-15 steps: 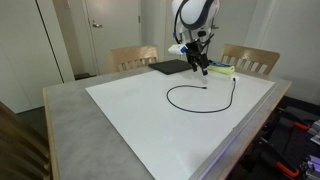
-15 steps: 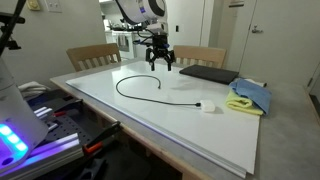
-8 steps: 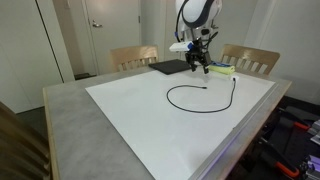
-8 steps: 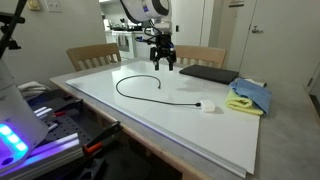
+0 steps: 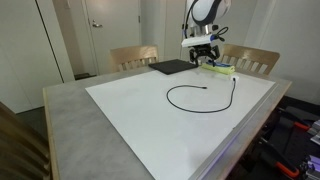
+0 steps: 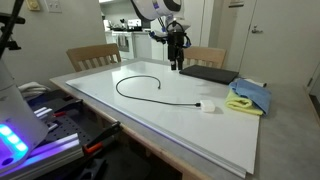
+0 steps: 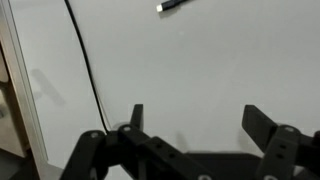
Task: Wind the charging cable
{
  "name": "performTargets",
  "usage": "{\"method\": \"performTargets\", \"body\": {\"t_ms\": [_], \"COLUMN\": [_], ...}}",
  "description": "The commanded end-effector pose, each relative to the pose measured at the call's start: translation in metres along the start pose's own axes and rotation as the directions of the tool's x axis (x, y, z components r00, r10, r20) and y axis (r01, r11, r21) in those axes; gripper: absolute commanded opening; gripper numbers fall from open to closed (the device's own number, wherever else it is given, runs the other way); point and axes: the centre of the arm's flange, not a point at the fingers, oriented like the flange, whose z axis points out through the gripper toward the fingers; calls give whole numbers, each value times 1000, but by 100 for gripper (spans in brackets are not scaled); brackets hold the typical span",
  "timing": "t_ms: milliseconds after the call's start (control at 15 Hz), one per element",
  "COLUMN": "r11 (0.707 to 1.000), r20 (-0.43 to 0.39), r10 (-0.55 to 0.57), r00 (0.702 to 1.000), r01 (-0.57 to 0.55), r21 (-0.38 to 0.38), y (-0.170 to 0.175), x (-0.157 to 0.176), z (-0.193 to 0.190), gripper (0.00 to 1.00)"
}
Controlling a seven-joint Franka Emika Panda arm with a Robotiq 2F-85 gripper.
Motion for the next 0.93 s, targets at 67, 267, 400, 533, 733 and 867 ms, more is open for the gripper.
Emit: {"method": "performTargets", "body": {"t_ms": [67, 267, 400, 533, 733, 867], "r11": [997, 994, 993, 993, 984, 976], "r20": [-18, -24, -13, -7, -14, 1], "r10": [-80, -107, -119, -117, -179, -217], "r00": [997, 994, 993, 993, 984, 976], "r01": [81, 108, 119, 117, 179, 217], "r21": [14, 15, 21, 22, 16, 16], "y": [1, 2, 5, 14, 31, 43], "x": [7, 8, 13, 31, 62, 88], "z": [2, 4, 4, 5, 11, 19], "gripper": [100, 100, 100, 100, 100, 100]}}
